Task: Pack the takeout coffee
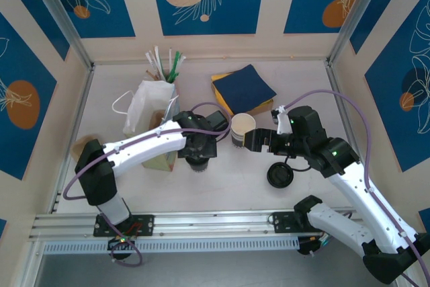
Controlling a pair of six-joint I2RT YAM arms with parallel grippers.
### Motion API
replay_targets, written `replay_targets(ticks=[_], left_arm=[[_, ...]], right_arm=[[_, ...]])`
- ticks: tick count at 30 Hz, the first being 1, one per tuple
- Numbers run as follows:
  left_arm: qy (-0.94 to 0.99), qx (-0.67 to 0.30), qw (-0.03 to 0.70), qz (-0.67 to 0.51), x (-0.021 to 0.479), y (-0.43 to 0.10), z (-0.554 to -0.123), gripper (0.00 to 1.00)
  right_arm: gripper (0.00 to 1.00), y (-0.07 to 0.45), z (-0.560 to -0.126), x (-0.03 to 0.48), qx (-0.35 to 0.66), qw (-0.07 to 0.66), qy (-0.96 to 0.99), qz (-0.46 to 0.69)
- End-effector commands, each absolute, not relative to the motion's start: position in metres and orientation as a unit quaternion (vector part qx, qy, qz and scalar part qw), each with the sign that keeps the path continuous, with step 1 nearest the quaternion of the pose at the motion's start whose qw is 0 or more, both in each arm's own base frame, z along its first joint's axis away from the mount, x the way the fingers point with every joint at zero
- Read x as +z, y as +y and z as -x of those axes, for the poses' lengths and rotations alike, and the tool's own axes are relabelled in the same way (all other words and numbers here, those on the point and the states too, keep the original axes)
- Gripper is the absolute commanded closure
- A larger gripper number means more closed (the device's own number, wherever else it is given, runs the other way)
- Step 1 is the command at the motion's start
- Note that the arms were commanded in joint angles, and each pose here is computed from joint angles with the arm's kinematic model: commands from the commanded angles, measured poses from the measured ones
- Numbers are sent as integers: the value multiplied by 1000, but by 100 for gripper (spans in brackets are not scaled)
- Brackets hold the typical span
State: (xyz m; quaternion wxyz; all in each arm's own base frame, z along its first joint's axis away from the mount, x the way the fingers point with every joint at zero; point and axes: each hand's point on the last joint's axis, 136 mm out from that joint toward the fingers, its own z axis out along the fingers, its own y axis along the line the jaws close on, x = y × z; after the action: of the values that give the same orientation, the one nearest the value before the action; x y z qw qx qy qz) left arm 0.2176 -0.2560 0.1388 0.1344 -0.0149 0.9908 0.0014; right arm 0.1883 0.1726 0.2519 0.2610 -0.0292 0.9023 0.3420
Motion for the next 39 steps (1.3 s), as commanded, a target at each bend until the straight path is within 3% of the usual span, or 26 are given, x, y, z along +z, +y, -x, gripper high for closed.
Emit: replay_targets(ticks=[1, 39], left_arm=[[993, 14, 119, 17, 135, -253, -218, 23], [992, -9, 120, 31, 145, -248, -215, 19]], right_arm=[[1, 174, -185, 251, 344, 257, 902, 41], [1, 179, -191, 249, 346, 251, 903, 46]])
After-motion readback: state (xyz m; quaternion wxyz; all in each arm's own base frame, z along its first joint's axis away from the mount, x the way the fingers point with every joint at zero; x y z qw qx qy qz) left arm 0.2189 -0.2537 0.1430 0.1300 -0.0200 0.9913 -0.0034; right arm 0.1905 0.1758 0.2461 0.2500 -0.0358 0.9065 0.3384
